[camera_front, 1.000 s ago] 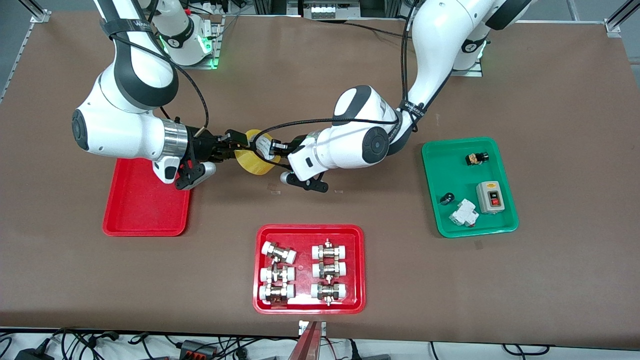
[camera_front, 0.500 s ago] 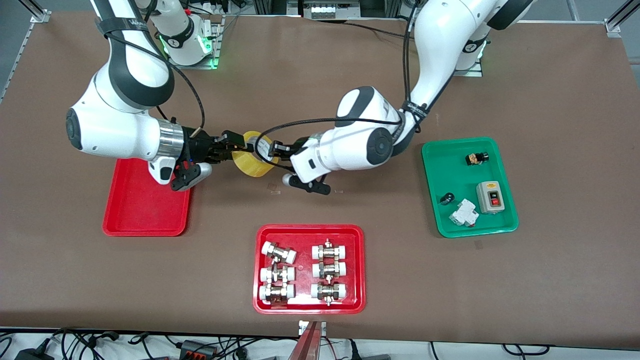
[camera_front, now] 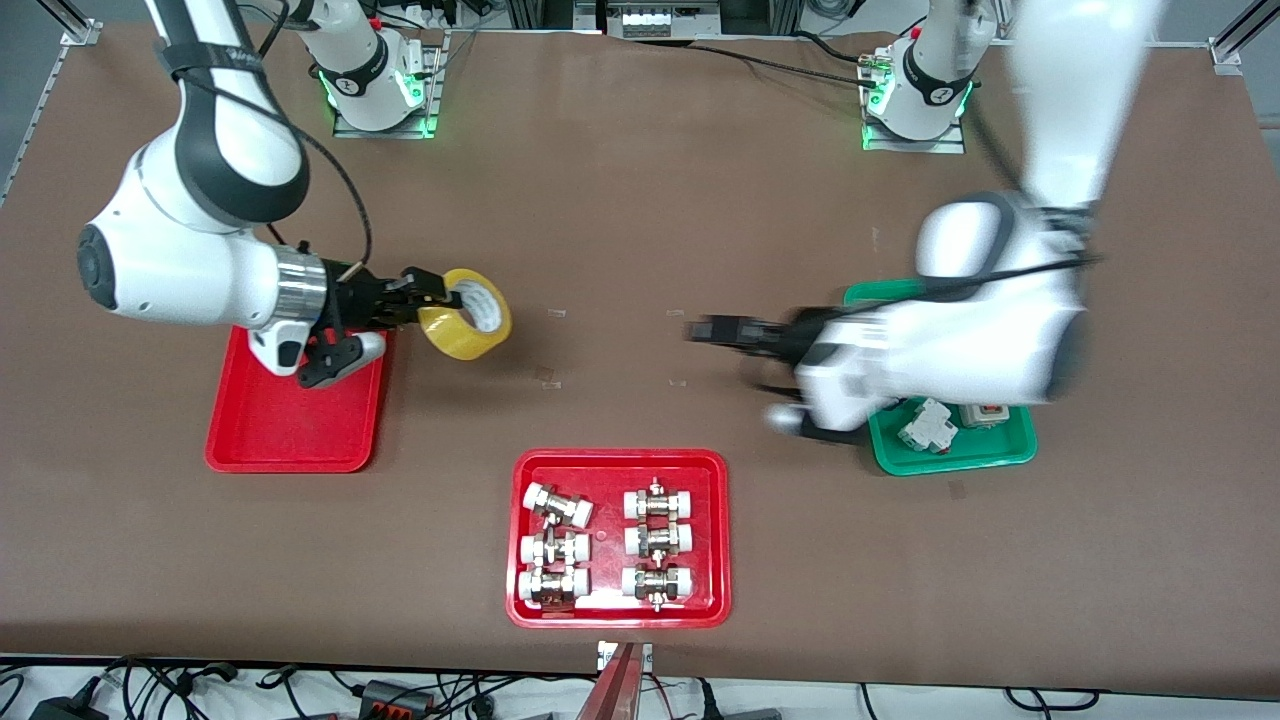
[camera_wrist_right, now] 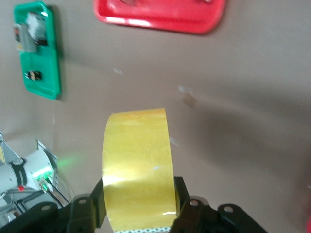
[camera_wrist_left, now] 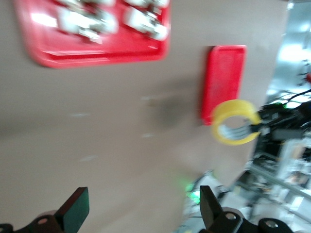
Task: Left arm passes tape to right arm into tray
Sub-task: 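Open the left gripper and withdraw while the right gripper lowers the tape, then open the right gripper to release the tape into the empty red tray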
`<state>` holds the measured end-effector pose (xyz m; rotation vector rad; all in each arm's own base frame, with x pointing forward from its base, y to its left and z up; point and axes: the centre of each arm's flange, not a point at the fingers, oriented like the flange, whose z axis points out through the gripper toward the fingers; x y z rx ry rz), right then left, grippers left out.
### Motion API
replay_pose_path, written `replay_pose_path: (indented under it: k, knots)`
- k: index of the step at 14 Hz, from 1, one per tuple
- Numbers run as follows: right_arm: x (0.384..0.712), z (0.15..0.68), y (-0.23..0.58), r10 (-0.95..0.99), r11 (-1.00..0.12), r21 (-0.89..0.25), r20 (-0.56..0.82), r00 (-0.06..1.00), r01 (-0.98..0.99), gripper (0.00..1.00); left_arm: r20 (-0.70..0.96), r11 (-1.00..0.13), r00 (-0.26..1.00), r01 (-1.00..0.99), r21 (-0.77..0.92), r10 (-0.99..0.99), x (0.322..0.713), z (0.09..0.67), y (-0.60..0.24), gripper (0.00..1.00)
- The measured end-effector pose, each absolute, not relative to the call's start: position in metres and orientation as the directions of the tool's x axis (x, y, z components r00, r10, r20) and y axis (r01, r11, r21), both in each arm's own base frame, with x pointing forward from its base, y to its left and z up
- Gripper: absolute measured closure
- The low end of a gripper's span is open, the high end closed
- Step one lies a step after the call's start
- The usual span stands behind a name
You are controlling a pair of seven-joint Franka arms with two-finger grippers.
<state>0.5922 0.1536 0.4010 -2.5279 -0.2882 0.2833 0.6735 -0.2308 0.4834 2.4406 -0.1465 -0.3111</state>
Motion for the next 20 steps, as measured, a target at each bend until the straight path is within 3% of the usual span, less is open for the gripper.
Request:
replay_pose_path:
  k: [2, 5, 10, 15, 20]
  knots:
    - [0.594, 0.377, 0.100, 0.260, -0.803, -0.586, -0.186, 0.947, 0.105, 0.44, -0.093, -0.804, 0.955, -0.182, 0.566, -0.282, 0.672, 0.514, -0.153, 0.00]
    - [0.593, 0.323, 0.002, 0.257, -0.762, -0.646, -0.226, 0.940, 0.053, 0.44, -0.075, -0.838, 0.941, -0.255, 0.482, -0.330, 0.654, 0.554, -0.092, 0.00]
    - [0.576, 0.242, -0.116, 0.255, -0.687, -0.725, -0.176, 0.951, 0.051, 0.44, -0.273, -0.908, 0.887, -0.287, 0.304, -0.372, 0.617, 0.564, -0.073, 0.00]
    - [0.569, 0.203, -0.142, 0.272, -0.648, -0.759, -0.153, 0.950, 0.063, 0.44, -0.371, -0.947, 0.873, -0.271, 0.173, -0.318, 0.583, 0.582, -0.082, 0.00]
    - [0.591, 0.228, -0.146, 0.290, -0.652, -0.746, -0.084, 0.953, 0.132, 0.00, -0.374, -0.962, 0.887, -0.233, 0.145, -0.272, 0.586, 0.581, -0.065, 0.00]
